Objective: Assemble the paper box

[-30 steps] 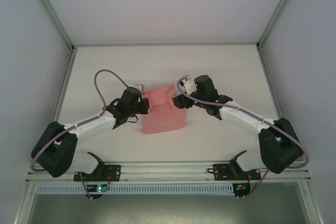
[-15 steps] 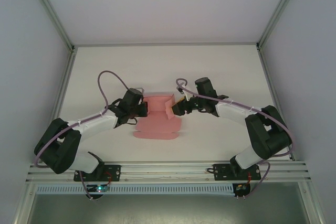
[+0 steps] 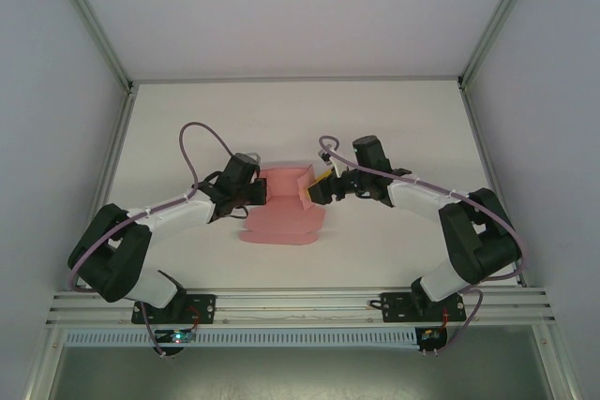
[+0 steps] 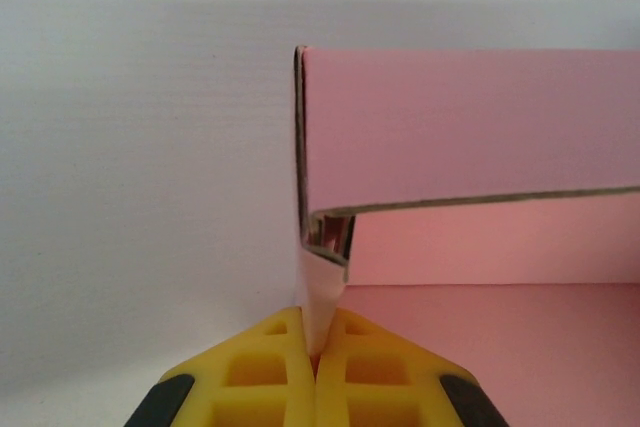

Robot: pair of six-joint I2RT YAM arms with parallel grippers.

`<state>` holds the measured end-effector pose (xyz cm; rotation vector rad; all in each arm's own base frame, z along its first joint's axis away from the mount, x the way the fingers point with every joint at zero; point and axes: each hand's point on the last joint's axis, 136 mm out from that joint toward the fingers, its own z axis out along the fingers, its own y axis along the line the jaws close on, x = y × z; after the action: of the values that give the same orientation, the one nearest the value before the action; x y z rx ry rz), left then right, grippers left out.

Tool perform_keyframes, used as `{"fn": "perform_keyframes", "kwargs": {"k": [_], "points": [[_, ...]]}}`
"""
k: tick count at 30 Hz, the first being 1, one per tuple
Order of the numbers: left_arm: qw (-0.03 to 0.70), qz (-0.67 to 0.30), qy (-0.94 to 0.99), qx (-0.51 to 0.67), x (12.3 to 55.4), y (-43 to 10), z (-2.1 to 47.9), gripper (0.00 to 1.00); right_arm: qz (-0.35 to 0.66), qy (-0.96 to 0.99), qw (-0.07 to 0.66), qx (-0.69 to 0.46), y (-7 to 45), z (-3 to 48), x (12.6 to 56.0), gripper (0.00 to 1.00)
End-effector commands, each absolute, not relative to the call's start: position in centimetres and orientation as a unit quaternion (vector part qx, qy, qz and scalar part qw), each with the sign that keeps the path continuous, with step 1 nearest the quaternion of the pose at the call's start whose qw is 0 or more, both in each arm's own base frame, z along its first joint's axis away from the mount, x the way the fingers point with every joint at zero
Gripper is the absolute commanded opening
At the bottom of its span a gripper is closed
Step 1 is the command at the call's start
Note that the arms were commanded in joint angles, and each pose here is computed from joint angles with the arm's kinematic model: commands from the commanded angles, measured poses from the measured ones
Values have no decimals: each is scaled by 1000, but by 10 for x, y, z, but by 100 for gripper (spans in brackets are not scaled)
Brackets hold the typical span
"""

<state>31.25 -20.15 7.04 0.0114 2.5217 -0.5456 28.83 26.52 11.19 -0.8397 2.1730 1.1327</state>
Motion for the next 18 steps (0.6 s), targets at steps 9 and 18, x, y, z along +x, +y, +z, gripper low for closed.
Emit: {"fn": "perform_keyframes", "kwargs": {"k": [9,18], "points": [[291,-291,911,38,323,-243,104,0,263,860,299,-318,265,80,305,67],[280,-296,912,43,323,-248,102,0,147,884,360,-258,258,69,331,44]]}}
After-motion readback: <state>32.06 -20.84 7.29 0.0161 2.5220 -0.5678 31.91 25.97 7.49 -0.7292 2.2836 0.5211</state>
